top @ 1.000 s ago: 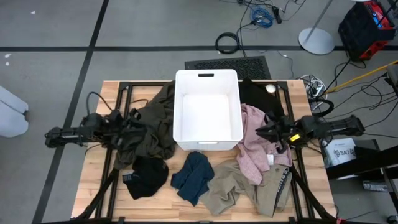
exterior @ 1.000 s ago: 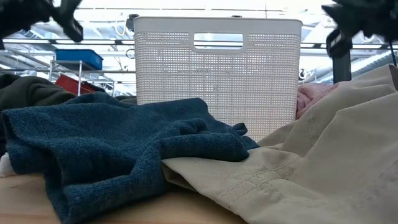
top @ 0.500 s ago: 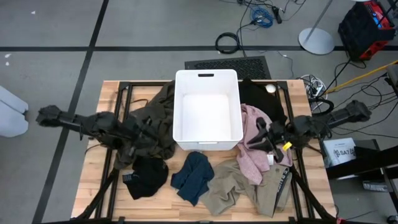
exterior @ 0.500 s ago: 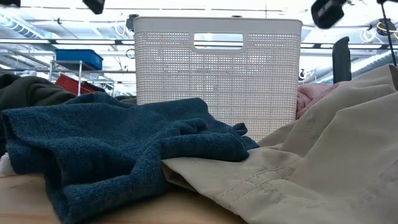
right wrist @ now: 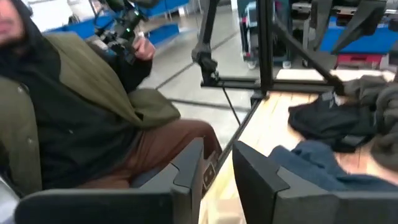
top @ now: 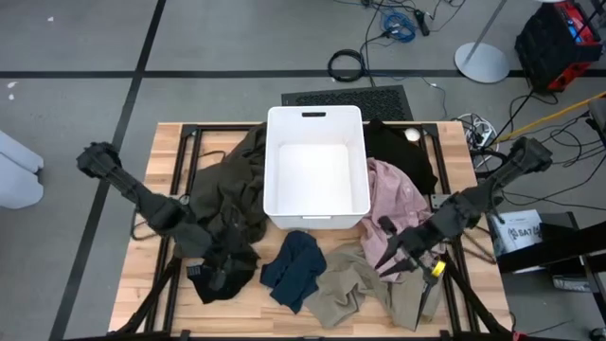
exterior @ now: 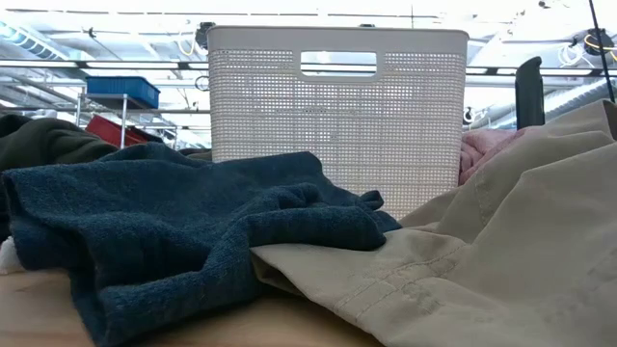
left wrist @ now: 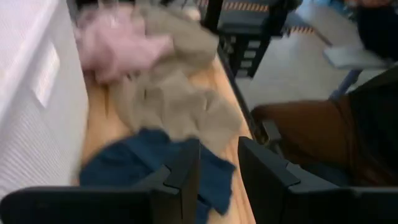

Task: Sort clothes
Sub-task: Put the blue shorts into the white laundry bin

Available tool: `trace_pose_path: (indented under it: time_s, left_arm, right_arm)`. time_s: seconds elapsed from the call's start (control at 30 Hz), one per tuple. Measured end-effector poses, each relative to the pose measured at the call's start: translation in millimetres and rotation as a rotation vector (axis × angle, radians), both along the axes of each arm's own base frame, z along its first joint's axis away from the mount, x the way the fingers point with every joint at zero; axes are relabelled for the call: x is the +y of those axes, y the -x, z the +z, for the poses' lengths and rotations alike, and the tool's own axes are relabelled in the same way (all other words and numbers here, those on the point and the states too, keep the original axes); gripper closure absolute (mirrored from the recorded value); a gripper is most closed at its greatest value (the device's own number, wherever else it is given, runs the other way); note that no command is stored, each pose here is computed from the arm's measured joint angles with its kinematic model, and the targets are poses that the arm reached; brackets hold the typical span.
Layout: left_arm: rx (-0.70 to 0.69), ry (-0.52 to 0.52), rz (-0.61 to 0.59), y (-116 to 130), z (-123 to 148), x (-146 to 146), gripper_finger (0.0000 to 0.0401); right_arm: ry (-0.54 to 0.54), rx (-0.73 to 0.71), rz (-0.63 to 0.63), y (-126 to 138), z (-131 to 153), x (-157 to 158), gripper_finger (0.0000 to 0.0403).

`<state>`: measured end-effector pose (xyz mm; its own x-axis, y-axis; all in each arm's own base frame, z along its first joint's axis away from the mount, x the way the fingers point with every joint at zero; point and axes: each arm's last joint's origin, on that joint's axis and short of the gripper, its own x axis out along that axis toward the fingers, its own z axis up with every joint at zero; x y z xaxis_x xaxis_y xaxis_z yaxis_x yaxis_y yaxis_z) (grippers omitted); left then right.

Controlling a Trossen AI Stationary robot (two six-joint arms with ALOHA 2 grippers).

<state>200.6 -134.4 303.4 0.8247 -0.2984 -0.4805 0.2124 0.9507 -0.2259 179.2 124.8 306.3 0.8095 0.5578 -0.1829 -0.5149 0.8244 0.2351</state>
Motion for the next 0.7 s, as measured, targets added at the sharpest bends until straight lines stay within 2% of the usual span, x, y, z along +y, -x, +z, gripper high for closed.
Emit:
trace_pose_path:
  time_s: [0.13, 0.37, 0.57, 0.7]
  left_arm:
    - [0.161, 0.024, 0.063, -9.0, -25.6, -11.5, 0.0284]
    - [0.324, 0.073, 0.188, -25.4, -59.2, -22.0, 0.0284]
    - [0.444, 0.154, 0.332, -37.4, -87.9, -30.2, 0.0284]
    - [0.492, 0.115, 0.343, -42.5, -108.1, -37.6, 0.0284]
  right_arm:
    - [0.018, 0.077, -0.01, -13.1, -15.5, 9.1, 0.0328]
    - [0.031, 0.251, -0.071, -33.4, -50.3, 25.2, 0.0328]
    - [0.054, 0.286, -0.078, -38.8, -60.8, 28.9, 0.0328]
    - [0.059, 0.285, -0.096, -38.1, -62.7, 32.6, 0.0328]
